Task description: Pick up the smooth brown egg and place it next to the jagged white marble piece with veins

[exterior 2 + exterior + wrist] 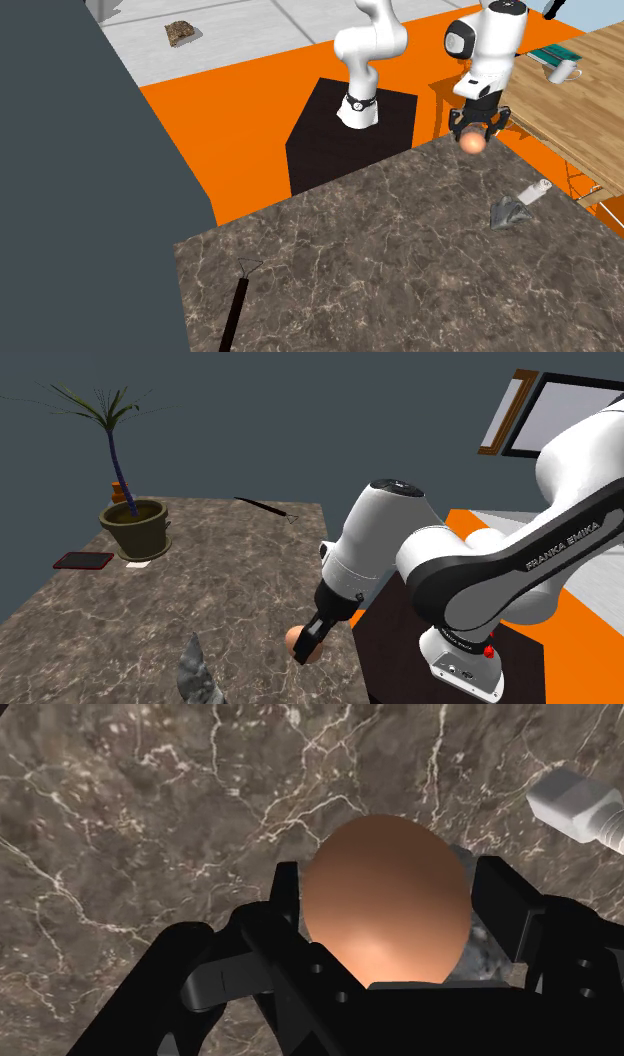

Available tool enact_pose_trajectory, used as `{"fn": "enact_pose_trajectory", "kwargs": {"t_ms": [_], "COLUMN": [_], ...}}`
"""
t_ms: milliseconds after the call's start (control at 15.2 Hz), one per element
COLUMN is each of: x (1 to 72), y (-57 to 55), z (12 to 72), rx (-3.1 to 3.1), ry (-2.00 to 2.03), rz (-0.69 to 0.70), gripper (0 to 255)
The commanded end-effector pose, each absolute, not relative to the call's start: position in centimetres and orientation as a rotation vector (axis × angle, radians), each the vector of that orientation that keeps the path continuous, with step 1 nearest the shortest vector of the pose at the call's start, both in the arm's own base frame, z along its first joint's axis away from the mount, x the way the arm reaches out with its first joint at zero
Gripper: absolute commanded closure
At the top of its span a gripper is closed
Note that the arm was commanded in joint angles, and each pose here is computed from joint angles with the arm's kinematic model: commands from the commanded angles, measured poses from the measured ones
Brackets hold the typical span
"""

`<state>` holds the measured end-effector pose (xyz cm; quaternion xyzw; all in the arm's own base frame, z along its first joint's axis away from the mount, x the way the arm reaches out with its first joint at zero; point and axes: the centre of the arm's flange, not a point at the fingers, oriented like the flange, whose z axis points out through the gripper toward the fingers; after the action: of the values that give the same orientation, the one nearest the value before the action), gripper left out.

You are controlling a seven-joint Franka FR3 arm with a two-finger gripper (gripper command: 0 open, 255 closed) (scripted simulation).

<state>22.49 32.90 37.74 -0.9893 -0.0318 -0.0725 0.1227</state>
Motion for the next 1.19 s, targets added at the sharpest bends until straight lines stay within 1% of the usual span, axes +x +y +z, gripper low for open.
{"fn": "enact_pose_trajectory", "kwargs": {"t_ms": [0,1122], "x": [22.5,22.5], "y": [33.0,33.0], "z": [36.7,27.7], "rx": [-2.886,-2.886], "ry": [-0.093,-0.093], "rz": [-0.213,-0.213], "gripper": [255,255]}}
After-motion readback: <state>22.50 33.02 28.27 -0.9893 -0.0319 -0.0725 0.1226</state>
